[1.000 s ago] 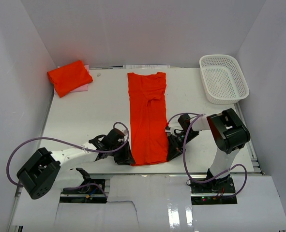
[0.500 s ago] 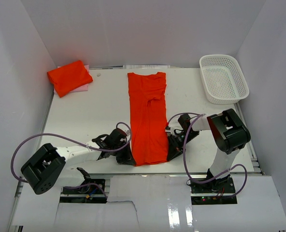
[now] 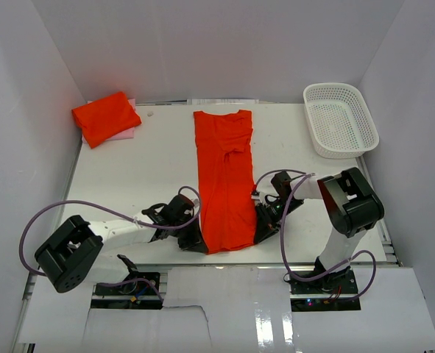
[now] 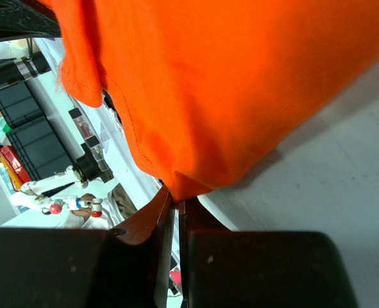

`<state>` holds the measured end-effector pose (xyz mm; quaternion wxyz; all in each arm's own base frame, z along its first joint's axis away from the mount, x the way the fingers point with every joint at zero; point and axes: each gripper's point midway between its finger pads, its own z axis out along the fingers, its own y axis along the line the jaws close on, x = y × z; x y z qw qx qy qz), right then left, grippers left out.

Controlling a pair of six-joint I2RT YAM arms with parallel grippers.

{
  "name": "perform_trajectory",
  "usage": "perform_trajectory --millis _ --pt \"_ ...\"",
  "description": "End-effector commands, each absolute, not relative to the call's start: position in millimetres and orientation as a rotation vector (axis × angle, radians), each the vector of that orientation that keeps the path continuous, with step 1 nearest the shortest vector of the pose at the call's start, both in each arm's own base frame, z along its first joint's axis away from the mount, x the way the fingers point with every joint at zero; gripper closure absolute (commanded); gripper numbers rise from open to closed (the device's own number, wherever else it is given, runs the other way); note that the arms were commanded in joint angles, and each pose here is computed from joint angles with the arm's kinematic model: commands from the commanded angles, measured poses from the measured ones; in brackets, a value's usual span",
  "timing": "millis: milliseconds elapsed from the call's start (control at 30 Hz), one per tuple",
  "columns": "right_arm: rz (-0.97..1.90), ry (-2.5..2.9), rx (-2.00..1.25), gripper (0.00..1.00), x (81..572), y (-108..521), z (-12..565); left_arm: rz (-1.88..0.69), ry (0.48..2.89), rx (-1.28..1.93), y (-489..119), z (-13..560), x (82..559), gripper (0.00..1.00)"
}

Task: Fold and stack the t-shirts
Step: Grab the bottom of the folded rectangular tshirt with both arms

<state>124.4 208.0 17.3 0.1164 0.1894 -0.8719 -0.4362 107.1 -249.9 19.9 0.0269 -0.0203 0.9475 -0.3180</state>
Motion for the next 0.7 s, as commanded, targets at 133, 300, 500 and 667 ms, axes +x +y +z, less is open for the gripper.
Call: perform_trajectory --millis 133,300,500,667 --pt "-1.353 -2.575 0.640 0.92 130 212 40 -0.972 2.912 -0.049 -248 37 109 1.00" --pt "-1.348 -2.617 0.694 0.92 134 211 44 -0.966 2.877 -0.067 -244 44 122 1.00" --pt "-1.385 -2.674 0.769 0.92 142 213 55 -0.982 2.827 -0.059 -245 52 135 1.00" --pt "-1.403 -2.691 0.791 0.92 145 213 59 -1.013 2.775 -0.049 -248 60 148 1.00"
